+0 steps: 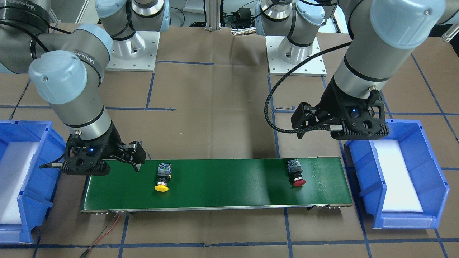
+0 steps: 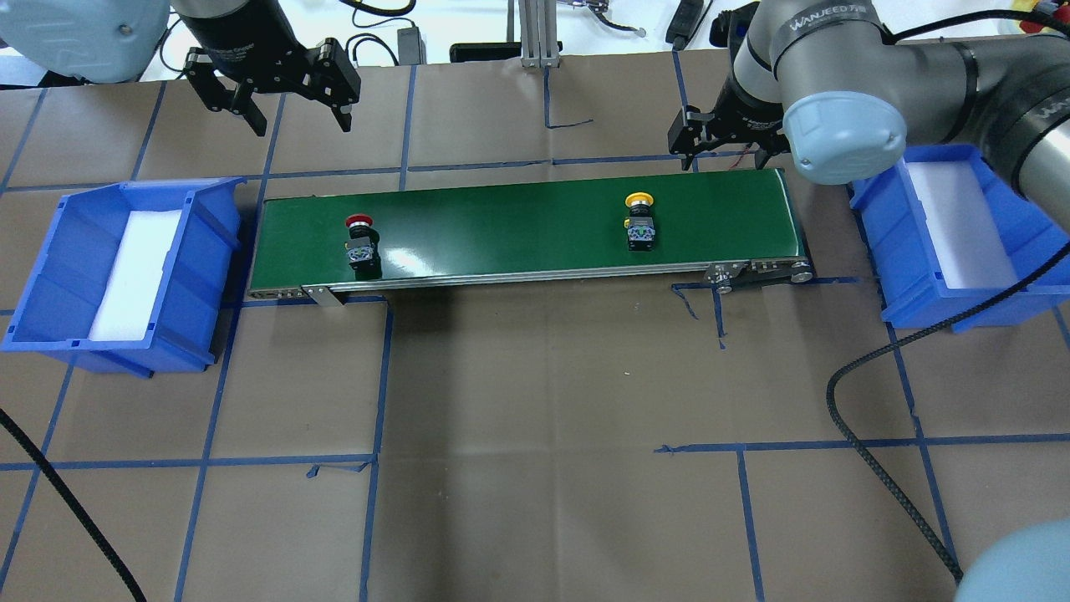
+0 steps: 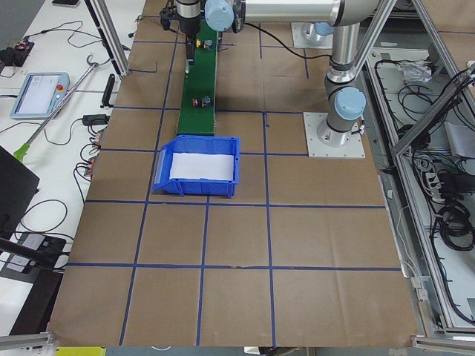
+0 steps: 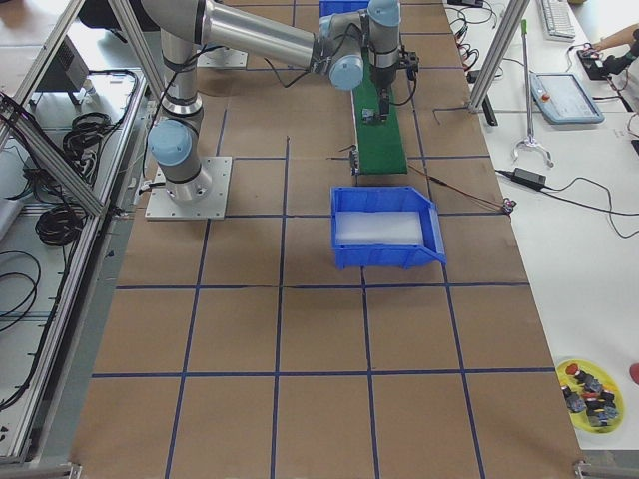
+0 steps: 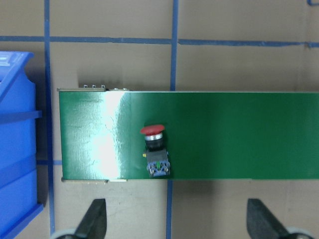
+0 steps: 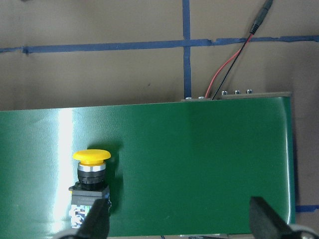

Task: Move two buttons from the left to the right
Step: 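Lower the right gripper and grasp the yellow button on the belt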

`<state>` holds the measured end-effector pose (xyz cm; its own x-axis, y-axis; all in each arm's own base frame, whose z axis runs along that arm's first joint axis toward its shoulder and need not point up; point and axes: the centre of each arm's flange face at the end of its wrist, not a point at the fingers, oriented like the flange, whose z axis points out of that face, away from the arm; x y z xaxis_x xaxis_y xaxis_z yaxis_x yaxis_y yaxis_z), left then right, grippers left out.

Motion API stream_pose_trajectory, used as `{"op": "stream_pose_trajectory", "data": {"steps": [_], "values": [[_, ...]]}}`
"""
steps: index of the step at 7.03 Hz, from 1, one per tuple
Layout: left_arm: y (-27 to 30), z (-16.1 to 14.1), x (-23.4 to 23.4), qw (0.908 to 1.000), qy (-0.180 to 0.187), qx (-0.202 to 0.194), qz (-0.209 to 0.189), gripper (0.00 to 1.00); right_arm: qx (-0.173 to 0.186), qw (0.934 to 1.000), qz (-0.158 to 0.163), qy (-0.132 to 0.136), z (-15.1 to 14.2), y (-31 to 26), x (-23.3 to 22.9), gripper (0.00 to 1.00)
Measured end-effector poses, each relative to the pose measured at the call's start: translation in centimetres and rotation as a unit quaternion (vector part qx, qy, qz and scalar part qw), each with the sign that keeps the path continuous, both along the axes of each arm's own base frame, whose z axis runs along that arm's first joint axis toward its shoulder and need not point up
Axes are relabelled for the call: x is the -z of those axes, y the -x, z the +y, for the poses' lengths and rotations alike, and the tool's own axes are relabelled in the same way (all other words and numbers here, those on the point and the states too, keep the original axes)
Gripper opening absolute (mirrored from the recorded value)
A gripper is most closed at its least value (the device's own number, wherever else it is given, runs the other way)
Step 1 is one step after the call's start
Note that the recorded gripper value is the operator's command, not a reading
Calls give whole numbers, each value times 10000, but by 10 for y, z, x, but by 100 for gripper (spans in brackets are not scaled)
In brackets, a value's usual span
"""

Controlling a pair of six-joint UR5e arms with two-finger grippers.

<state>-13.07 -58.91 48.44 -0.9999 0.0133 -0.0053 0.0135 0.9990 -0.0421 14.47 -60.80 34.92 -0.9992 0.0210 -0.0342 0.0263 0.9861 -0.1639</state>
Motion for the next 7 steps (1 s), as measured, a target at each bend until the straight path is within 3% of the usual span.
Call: {"op": "stream_pose_trajectory", "data": {"steps": [1, 4, 7], "values": [[-1, 11, -4, 9999, -93, 139, -13, 99, 30, 10000, -11, 65, -3, 0, 9, 100], [-6, 41, 1, 9992, -236, 313, -3, 99, 43, 9998, -20, -170, 7, -3, 41, 100], [-27, 50, 3, 9999, -79, 152, -7, 99, 34, 9993, -17, -382, 8, -6, 67, 100]]}}
